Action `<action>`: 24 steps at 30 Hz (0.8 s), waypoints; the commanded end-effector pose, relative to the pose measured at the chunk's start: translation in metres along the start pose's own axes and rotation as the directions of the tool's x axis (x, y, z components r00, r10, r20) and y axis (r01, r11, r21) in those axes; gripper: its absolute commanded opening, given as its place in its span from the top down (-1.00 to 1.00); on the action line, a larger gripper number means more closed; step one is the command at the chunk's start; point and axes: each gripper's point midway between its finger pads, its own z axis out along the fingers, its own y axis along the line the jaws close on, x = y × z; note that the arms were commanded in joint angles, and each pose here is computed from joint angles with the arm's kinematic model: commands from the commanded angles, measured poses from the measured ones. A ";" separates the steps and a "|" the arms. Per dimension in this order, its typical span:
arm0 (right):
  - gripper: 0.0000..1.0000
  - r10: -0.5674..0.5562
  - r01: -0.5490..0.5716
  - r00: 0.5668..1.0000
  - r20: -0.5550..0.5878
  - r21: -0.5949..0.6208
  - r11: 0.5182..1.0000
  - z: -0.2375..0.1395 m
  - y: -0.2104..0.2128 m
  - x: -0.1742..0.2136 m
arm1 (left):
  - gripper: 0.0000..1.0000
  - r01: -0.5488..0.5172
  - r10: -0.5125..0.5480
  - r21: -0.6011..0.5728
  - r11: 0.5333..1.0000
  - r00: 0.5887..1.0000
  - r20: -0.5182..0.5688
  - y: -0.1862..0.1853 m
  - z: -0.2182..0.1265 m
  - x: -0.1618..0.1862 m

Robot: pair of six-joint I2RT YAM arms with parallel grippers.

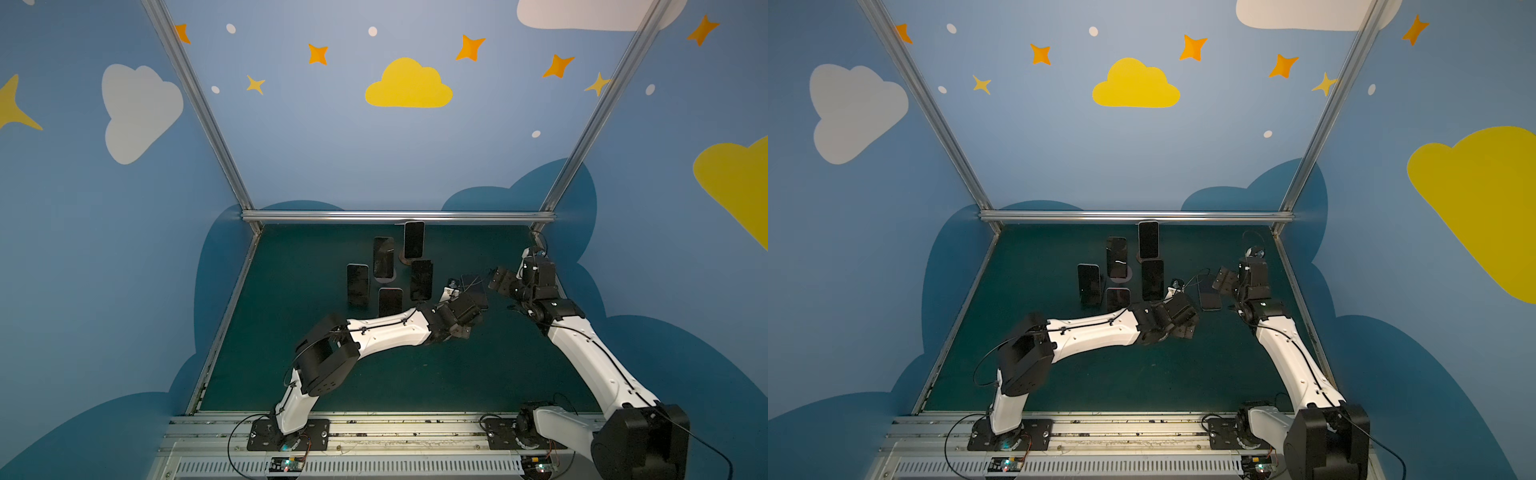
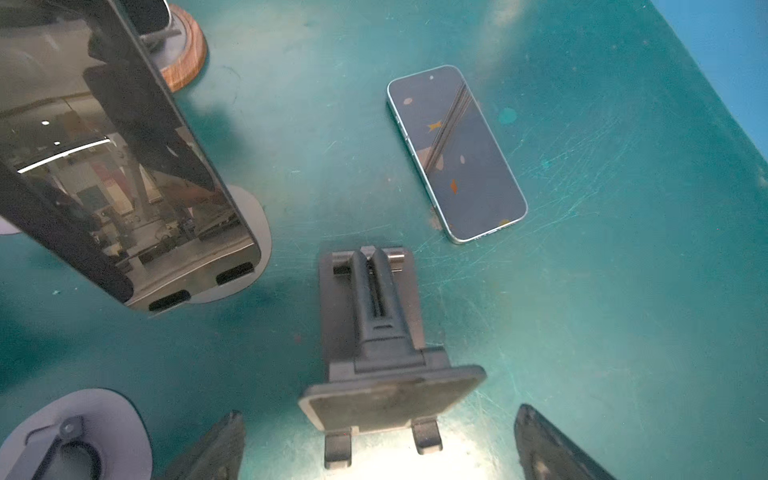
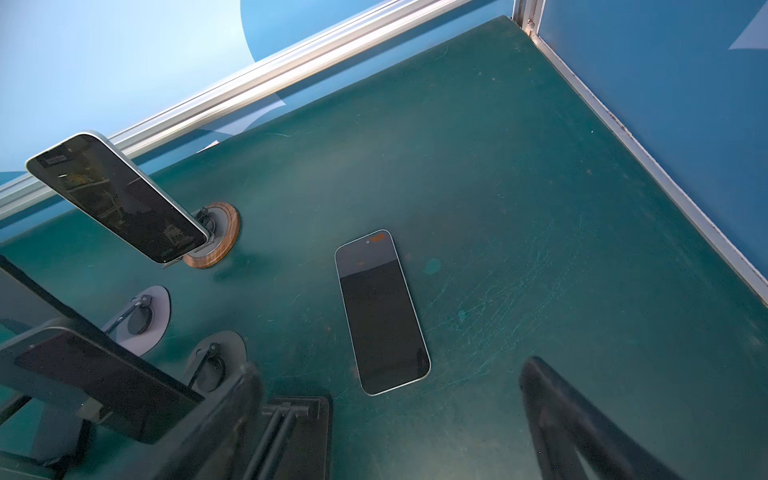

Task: Remove the phone from the phone stand

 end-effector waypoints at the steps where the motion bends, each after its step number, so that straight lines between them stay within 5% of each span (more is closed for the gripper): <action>1: -0.94 0.012 -0.012 0.999 0.033 -0.008 1.000 -0.006 0.000 -0.008 | -1.00 -0.012 0.013 0.016 1.000 1.000 -0.029 -0.006 0.011 0.011; 17: -0.93 0.019 -0.019 0.999 0.035 -0.003 1.000 -0.005 -0.001 -0.006 | -0.85 -0.052 0.055 -0.049 0.997 0.997 0.056 -0.002 0.032 0.003; 24: -0.93 0.020 -0.020 0.999 0.043 -0.006 1.000 -0.007 -0.001 -0.008 | -0.60 -0.060 0.063 -0.043 0.997 0.996 0.060 -0.002 0.035 0.005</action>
